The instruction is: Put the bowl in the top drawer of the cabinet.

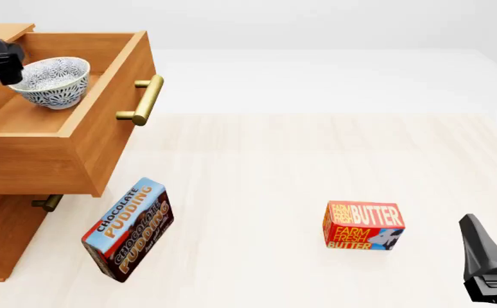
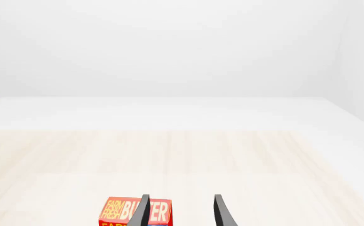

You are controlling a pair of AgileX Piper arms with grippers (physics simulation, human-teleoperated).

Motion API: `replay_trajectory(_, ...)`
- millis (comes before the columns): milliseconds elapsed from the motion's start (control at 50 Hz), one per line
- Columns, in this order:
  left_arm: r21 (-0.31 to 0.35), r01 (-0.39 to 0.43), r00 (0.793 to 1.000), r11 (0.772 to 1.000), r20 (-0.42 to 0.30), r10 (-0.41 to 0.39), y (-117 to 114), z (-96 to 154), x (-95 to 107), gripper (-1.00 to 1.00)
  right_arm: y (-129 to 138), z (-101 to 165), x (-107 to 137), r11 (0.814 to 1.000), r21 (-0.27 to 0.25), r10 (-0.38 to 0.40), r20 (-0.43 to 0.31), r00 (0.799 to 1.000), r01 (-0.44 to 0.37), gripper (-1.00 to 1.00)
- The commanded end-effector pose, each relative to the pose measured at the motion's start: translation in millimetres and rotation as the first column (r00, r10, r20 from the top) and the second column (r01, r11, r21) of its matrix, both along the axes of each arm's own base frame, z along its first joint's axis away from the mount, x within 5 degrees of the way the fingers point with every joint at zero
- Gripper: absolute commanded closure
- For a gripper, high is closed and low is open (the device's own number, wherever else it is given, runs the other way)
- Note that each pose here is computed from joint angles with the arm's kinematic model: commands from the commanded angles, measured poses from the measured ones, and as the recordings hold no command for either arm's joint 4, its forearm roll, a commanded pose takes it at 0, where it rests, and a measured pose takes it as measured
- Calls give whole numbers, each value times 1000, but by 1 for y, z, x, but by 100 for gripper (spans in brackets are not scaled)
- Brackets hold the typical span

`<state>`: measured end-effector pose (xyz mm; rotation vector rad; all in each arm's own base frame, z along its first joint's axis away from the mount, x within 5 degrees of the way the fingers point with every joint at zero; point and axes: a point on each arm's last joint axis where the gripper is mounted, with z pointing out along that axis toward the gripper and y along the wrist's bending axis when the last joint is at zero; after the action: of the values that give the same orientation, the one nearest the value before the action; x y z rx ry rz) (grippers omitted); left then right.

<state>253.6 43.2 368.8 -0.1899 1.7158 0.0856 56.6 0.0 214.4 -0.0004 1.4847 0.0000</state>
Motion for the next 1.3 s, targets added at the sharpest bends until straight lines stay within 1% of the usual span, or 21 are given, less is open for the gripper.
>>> replay_trajectory(20,41,14,999,999,34,-15,-3,7,-2,-100,0,0,0,1000,0,0,0,1000,0,-100)
replay_trajectory(160,47,46,998,998,38,-47,-10,1,8,-100,0,0,0,1000,0,0,0,1000,0,-100)
replay_trajectory(260,45,62,997,997,45,-64,-14,0,10,-100,0,0,0,1000,0,0,0,1000,0,-100)
replay_trajectory(520,52,130,987,990,86,-134,-33,2,5,-100,0,0,0,1000,0,0,0,1000,0,-100)
replay_trajectory(860,69,155,978,985,132,-163,-40,2,1,-100,0,0,0,1000,0,0,0,1000,0,-100)
replay_trajectory(900,68,156,977,985,136,-164,-41,6,-10,-100,0,0,0,1000,0,0,0,1000,0,-100)
replay_trajectory(920,66,155,977,986,135,-163,-41,6,-12,-100,0,0,0,1000,0,0,0,1000,0,-100)
replay_trajectory(980,66,159,976,985,142,-167,-42,19,-45,-100,0,0,0,1000,0,0,0,1000,0,-100)
replay_trajectory(1000,66,159,976,985,142,-167,-42,19,-45,-100,0,0,0,1000,0,0,0,1000,0,-100)
replay_trajectory(1020,66,164,975,984,143,-172,-43,25,-59,-100,0,0,0,1000,0,0,0,1000,0,-100)
replay_trajectory(1040,66,164,975,984,143,-172,-43,25,-59,-100,0,0,0,1000,0,0,0,1000,0,-100)
replay_trajectory(1060,68,163,974,984,145,-172,-43,32,-75,-100,0,0,0,1000,0,0,0,1000,0,-100)
replay_trajectory(1080,68,163,974,984,145,-172,-43,32,-75,-100,0,0,0,1000,0,0,0,1000,0,-100)
replay_trajectory(1180,76,174,971,982,155,-184,-45,44,-98,-100,0,0,0,1000,0,0,0,1000,0,-100)
replay_trajectory(1300,76,176,970,981,157,-186,-45,51,-107,-100,0,0,0,1000,0,0,0,1000,0,-100)
